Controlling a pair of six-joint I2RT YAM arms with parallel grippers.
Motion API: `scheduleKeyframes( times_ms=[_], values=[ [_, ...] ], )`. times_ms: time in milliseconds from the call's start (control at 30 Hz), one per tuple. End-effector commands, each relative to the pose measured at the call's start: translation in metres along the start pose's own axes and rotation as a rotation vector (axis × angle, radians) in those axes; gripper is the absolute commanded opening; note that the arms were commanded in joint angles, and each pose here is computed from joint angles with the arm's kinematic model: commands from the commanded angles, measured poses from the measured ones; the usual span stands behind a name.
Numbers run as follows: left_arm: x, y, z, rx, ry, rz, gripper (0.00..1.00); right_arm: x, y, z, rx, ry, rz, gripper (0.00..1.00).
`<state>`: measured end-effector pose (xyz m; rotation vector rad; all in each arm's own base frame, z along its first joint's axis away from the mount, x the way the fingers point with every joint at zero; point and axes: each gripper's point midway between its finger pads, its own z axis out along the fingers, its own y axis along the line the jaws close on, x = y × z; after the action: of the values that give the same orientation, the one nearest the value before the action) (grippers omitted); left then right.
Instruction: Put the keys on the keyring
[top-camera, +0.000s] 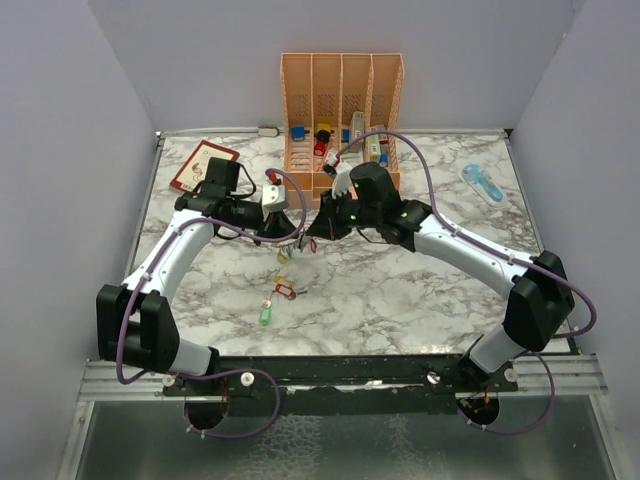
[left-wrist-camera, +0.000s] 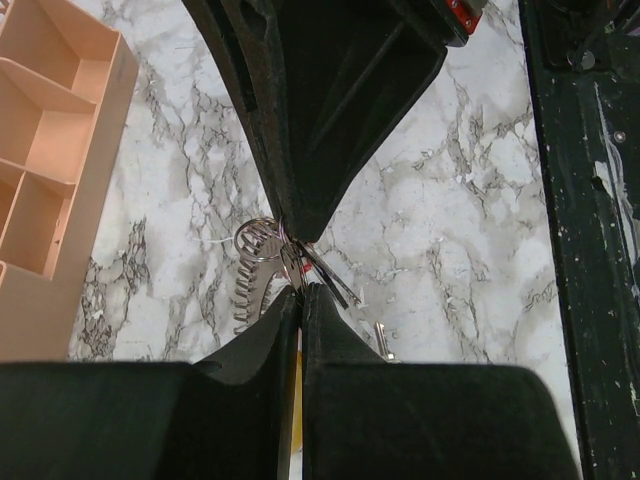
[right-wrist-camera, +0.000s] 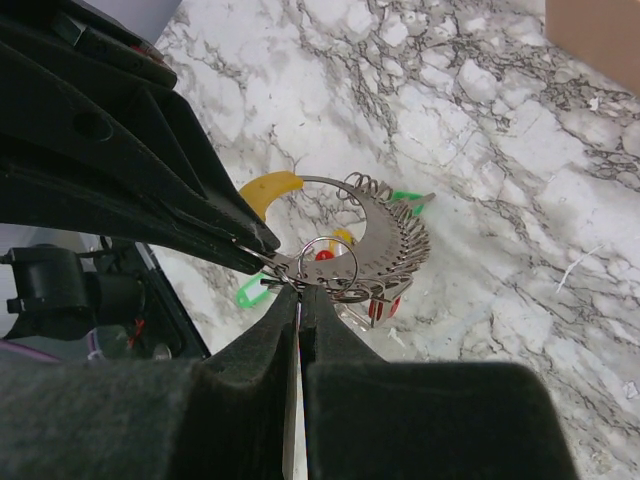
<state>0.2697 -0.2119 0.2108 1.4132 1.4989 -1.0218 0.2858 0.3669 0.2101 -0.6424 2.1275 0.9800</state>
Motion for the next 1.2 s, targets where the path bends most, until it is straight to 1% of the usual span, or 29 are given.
scheduleKeyframes(
  times_ms=[0,233,600,900,1167],
  values=[
    [-0.036,-0.006,-0.002,0.048,-0.093,0.092,0.0,0.016,-0.009,0.007,-0.013,0.07,0.072,0.01],
    [-0.038,-0.004,-0.001,0.045,-0.095,0.098,0.0,0.022,-0.002,0.004,-0.079,0.103,0.133,0.01],
    [-0.036,0.001,-0.001,0.026,-0.09,0.094,0.0,0.028,0.012,-0.002,-0.137,0.157,0.197,0.01],
    [-0.038,0.007,0.0,0.009,-0.094,0.09,0.0,0.035,0.018,-0.006,-0.158,0.184,0.246,0.01],
    [-0.041,0.004,0.0,0.023,-0.109,0.088,0.0,0.041,0.018,-0.005,-0.16,0.203,0.282,0.01]
  ],
)
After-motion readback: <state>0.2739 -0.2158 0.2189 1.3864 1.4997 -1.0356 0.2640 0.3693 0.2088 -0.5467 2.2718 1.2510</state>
